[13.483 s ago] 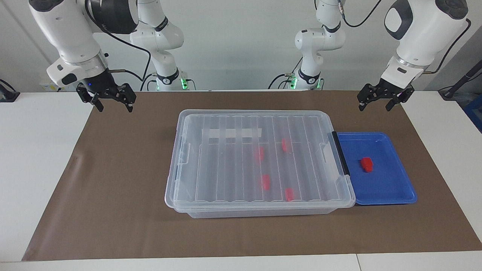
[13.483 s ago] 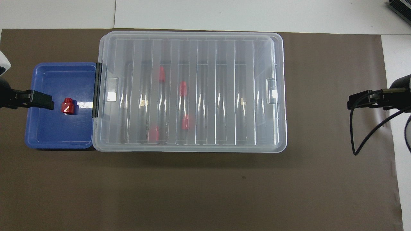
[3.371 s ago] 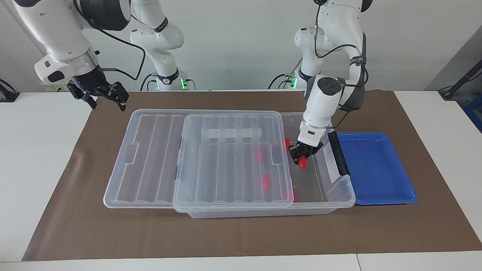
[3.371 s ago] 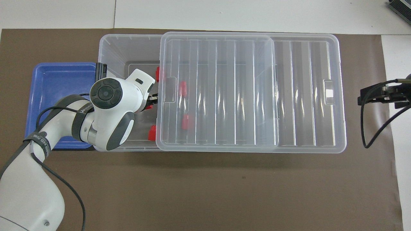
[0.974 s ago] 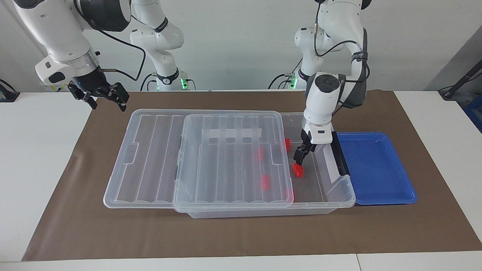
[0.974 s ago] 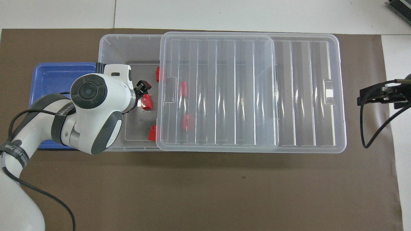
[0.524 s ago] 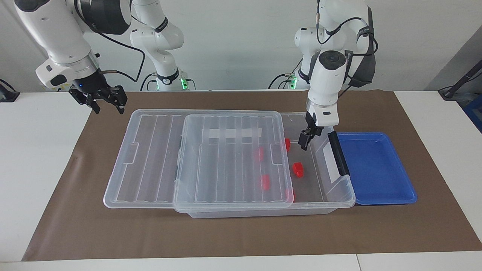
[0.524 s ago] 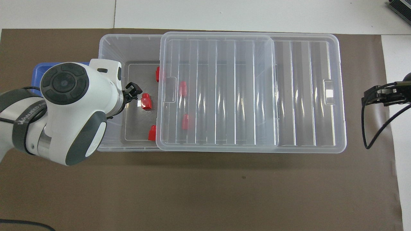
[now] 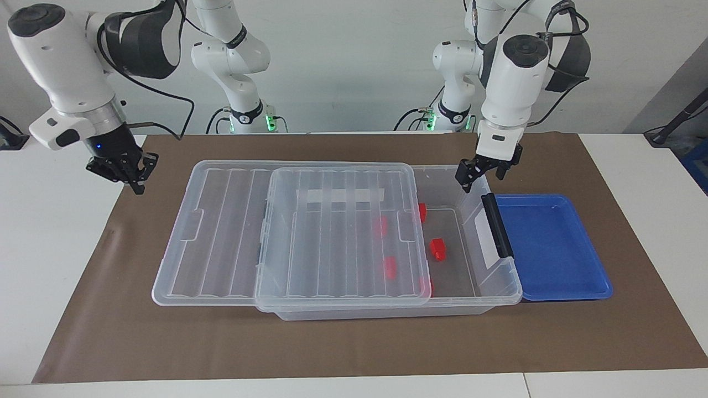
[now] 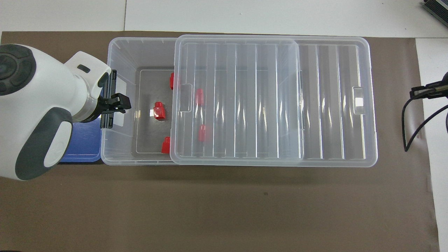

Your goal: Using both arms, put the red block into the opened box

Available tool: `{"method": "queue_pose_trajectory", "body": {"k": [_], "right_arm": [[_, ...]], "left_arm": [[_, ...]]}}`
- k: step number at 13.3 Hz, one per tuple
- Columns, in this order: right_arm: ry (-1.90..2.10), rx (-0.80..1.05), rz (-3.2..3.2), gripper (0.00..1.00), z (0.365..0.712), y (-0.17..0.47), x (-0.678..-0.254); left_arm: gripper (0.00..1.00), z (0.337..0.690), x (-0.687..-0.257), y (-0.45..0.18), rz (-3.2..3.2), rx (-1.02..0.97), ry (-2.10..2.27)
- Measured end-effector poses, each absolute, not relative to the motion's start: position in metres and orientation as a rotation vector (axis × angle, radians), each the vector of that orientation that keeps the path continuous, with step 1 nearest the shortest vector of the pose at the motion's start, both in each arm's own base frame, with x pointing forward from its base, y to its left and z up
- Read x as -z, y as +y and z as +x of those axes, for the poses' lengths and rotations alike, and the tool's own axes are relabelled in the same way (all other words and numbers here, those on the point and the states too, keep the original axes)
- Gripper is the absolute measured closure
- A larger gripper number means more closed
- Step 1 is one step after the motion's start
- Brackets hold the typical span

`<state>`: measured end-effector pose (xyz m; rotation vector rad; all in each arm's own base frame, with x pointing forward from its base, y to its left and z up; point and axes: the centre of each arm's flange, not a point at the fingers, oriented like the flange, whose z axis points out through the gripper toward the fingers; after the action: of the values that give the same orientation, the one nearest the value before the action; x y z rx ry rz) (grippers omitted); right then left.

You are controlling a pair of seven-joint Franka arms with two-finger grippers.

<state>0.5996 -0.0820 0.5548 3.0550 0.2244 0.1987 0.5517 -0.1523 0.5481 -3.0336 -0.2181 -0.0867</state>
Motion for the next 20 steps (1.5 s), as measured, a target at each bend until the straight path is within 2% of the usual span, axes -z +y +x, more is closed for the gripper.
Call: {"method": "queue_pose_trajectory", "body": {"k": [3,7,20], "right_arm": [[0.264,-0.224,3.032,0.99,0.624,-0.091,-0.505],[0.283,-0.229,3.034,0.99,0.641,-0.084,-0.470],[0.450,-0.249,3.091,0.99,0.649,0.009,-0.463]], "left_arm": [[0.00,0.558,-0.577,-0.107,-3.032,0.045,-0.006],[0.00,0.563,-0.578,-0.068,-3.023,0.012,0.201],[0.00,0.569,-0.581,-0.048,-3.024,0.053,0.261]]}}
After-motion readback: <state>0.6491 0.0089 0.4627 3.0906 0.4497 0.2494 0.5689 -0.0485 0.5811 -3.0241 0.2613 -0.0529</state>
